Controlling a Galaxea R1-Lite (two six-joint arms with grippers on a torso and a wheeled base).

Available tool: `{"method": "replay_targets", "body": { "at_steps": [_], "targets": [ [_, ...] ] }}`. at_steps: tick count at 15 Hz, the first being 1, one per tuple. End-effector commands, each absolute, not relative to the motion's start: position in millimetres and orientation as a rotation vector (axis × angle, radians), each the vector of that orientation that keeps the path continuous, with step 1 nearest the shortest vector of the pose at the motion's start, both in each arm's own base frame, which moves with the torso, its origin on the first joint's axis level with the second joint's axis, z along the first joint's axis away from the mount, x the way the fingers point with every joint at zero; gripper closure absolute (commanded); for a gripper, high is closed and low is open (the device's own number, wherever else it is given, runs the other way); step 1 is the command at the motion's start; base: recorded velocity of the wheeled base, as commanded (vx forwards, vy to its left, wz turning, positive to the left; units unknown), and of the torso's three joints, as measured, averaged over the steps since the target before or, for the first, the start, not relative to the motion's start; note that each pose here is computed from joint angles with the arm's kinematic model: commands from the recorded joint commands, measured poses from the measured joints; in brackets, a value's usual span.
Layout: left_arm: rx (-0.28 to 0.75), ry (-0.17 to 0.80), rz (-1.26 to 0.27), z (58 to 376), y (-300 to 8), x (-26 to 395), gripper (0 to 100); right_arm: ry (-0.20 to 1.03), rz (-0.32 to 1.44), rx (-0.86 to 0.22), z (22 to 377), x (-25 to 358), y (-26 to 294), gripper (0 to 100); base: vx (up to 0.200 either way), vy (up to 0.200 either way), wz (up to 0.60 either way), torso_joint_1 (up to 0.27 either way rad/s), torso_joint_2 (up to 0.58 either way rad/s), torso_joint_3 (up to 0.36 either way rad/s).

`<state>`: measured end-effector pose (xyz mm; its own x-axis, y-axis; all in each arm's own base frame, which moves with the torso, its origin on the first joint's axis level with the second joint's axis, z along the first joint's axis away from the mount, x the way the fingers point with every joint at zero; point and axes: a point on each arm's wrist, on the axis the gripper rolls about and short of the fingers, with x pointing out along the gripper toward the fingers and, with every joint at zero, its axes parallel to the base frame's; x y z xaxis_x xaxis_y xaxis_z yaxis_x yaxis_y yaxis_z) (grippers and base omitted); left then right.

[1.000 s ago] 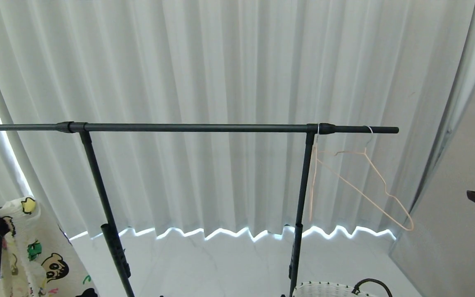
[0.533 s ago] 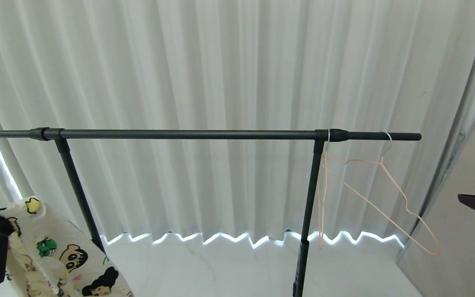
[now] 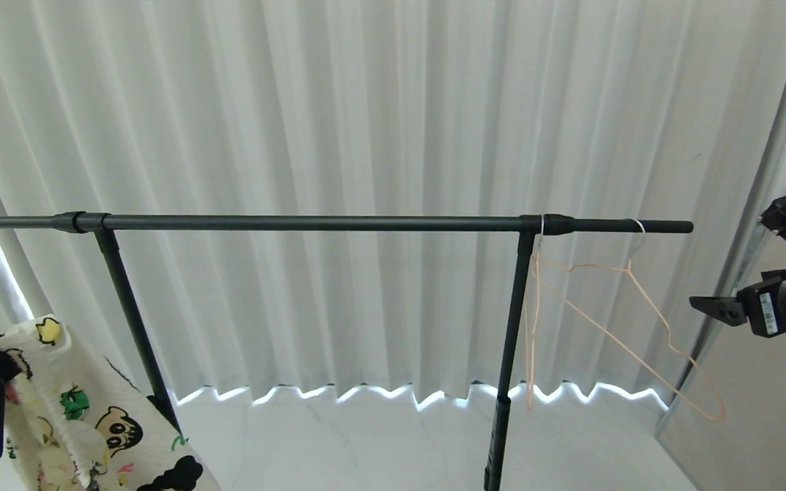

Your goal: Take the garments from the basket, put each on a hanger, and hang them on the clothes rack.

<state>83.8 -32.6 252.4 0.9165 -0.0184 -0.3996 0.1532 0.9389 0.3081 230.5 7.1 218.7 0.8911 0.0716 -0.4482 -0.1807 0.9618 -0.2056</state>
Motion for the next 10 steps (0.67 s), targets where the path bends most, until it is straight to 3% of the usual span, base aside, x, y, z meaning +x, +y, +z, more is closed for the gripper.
{"method": "replay_targets", "body": {
  "at_steps": [1,6,10],
  "targets": [
    [0.336,0.390,-0.086,254,-33,85,100,0.567,0.158,-0.236,175,274,-19,0,0.000,0.000,0.00,0.000,0.00,0.000],
    [0.334,0.395,-0.064,254,-32,88,100,0.630,0.318,-0.159,140,299,-22,0,0.000,0.000,0.00,0.000,0.00,0.000],
    [0.333,0.388,-0.051,255,-31,87,100,0.645,0.329,-0.148,122,318,-23,0,0.000,0.000,0.00,0.000,0.00,0.000]
  ]
}}
